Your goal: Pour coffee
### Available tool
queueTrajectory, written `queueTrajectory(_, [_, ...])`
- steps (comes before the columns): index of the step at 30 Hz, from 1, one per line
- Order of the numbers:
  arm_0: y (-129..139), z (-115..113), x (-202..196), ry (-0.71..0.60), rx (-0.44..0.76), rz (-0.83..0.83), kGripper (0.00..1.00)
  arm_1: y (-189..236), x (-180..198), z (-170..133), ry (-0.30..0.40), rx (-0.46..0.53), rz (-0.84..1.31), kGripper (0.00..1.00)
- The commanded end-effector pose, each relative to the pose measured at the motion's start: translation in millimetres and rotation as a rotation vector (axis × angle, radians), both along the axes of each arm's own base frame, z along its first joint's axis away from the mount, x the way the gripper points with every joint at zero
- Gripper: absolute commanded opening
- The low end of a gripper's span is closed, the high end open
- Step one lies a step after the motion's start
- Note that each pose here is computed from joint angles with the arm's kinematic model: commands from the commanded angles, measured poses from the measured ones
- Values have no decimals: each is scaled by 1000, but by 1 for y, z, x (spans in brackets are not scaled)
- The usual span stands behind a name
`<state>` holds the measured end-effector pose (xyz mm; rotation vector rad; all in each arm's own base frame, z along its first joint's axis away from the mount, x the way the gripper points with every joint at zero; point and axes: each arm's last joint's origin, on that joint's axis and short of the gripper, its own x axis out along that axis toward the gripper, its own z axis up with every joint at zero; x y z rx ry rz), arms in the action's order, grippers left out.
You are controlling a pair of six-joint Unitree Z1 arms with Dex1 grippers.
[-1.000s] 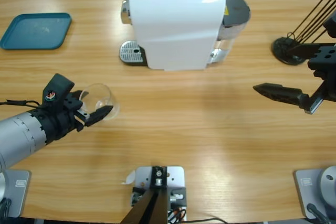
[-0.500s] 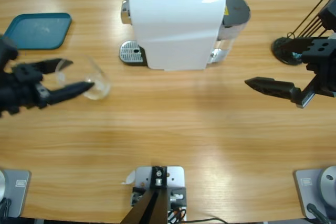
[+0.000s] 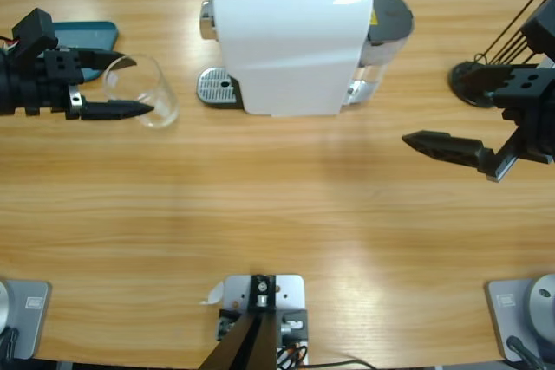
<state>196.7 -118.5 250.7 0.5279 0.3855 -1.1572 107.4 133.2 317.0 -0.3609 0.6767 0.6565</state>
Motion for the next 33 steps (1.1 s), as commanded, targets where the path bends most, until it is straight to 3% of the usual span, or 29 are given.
queueTrajectory(1, [5, -7, 60, 78, -100, -40, 0, -6, -2, -14, 51, -53, 18, 977])
queueTrajectory(5, [-2, -17, 89, 67, -109, -92, 0, -7, -1, -19, 62, -68, 12, 977])
queueTrajectory(14, [-19, -47, 99, 100, -69, -169, 0, -22, 1, -2, 31, -41, -18, 1000])
queueTrajectory(33, [-48, -63, 120, 84, -44, -204, 0, -33, -5, -1, 46, -44, -32, 1000])
